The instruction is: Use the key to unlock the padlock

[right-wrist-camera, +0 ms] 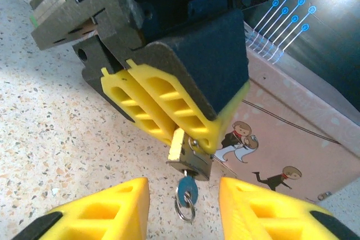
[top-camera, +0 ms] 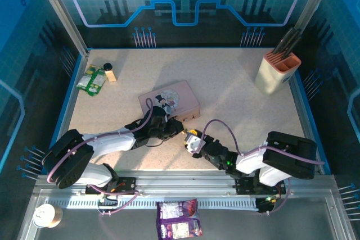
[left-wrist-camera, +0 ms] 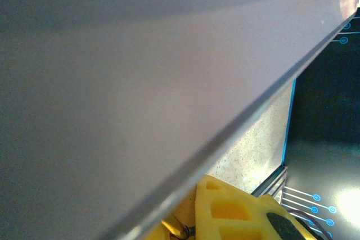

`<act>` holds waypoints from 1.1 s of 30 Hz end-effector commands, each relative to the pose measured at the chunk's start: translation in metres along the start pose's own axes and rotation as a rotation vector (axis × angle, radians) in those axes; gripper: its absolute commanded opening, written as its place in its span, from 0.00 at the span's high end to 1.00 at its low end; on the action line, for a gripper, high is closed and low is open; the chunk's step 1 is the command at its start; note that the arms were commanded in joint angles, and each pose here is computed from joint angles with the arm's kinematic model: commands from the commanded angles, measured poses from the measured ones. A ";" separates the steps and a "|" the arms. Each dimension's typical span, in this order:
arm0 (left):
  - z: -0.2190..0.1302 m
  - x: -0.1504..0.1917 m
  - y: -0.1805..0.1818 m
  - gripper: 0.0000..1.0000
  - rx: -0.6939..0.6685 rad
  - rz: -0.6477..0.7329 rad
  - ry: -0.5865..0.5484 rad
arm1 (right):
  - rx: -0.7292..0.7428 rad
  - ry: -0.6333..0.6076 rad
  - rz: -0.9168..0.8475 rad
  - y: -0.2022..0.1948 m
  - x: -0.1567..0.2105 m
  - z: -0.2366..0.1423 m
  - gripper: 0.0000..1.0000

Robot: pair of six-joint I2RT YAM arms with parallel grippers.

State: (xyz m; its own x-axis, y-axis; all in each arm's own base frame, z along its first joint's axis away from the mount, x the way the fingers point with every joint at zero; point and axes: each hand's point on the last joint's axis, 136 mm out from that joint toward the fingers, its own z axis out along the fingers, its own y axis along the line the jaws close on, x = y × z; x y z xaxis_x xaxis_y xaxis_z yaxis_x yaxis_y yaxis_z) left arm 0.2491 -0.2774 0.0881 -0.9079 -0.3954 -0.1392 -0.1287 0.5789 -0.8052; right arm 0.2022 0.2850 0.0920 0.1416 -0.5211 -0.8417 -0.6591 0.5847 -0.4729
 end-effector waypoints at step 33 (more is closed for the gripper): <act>-0.010 -0.007 -0.014 1.00 0.067 -0.076 -0.018 | 0.100 0.001 0.041 -0.006 0.001 0.019 0.77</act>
State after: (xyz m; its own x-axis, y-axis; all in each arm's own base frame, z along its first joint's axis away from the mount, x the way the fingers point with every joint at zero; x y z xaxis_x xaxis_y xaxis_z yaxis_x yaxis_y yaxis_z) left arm 0.2488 -0.2738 0.0886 -0.9022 -0.4128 -0.1251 -0.1480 0.5686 -0.8092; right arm 0.2169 0.2936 0.0821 0.1223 -0.5322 -0.8377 -0.6114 0.6245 -0.4860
